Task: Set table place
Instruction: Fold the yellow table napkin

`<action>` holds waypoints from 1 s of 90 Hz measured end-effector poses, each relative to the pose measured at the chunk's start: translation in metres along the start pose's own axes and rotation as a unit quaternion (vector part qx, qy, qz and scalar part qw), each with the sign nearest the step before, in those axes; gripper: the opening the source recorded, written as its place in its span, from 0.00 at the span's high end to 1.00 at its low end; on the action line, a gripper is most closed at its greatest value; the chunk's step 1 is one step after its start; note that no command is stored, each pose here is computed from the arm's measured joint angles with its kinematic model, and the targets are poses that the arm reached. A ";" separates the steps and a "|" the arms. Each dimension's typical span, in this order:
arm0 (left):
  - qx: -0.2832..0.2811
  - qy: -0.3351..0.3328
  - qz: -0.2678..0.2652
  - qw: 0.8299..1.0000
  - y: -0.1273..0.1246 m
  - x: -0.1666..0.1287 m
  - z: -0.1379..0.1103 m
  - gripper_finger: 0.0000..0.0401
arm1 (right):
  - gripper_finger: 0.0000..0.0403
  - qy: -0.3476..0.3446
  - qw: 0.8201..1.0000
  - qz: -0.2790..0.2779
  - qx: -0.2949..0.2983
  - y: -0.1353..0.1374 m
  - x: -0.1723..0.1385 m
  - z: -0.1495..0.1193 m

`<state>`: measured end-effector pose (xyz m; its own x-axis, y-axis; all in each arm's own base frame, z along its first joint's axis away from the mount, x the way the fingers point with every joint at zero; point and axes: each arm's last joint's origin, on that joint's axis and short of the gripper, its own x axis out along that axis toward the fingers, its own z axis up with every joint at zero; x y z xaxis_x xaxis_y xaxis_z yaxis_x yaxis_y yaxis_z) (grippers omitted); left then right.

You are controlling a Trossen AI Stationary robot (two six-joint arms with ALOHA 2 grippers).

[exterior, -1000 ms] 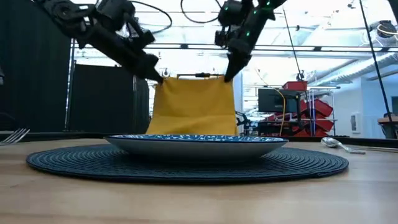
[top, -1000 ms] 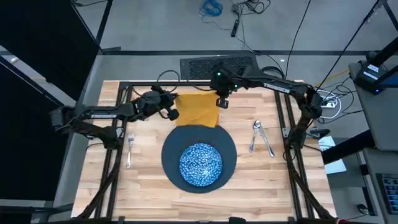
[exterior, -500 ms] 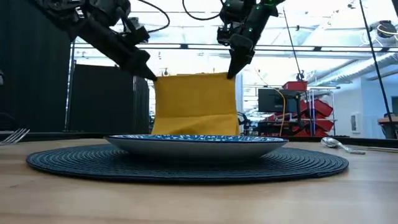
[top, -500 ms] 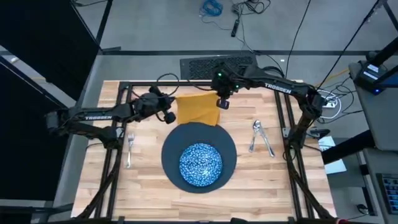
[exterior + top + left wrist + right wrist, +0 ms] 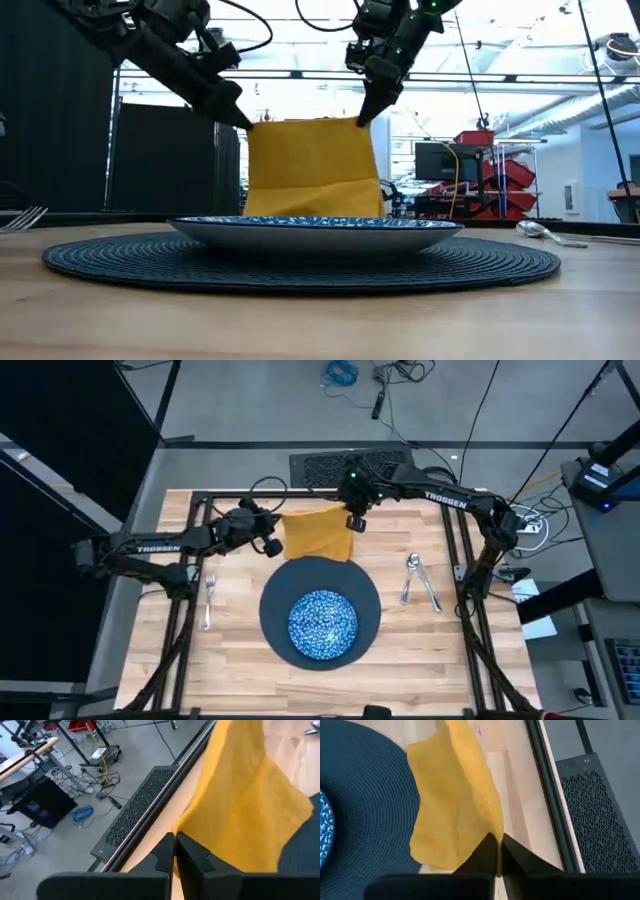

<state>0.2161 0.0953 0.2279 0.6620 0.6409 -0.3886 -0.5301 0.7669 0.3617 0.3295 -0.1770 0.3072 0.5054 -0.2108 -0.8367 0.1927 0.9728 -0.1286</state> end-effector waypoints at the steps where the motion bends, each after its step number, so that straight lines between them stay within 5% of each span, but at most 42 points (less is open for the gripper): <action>1: -0.001 0.001 0.003 1.000 0.001 0.000 0.000 1.00 | 1.00 0.001 1.000 0.000 0.000 -0.001 0.000 0.000; 47: -0.028 0.007 0.011 1.000 0.031 0.010 -0.008 1.00 | 1.00 -0.002 1.000 -0.018 0.006 -0.024 0.042 -0.001; 61: -0.035 -0.030 -0.056 0.997 0.023 0.006 0.001 1.00 | 1.00 -0.002 1.000 -0.003 -0.001 -0.008 0.025 0.002; 90: -0.021 -0.129 -0.158 0.979 -0.003 -0.020 0.065 1.00 | 1.00 -0.072 0.997 0.029 -0.023 0.055 -0.047 0.016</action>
<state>0.2384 0.0783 0.2895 0.9053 0.3461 -0.2464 -0.2951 0.9295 0.2214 0.3295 -0.1154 0.3476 0.6303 -0.1628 -0.7591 0.1232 0.9864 -0.1092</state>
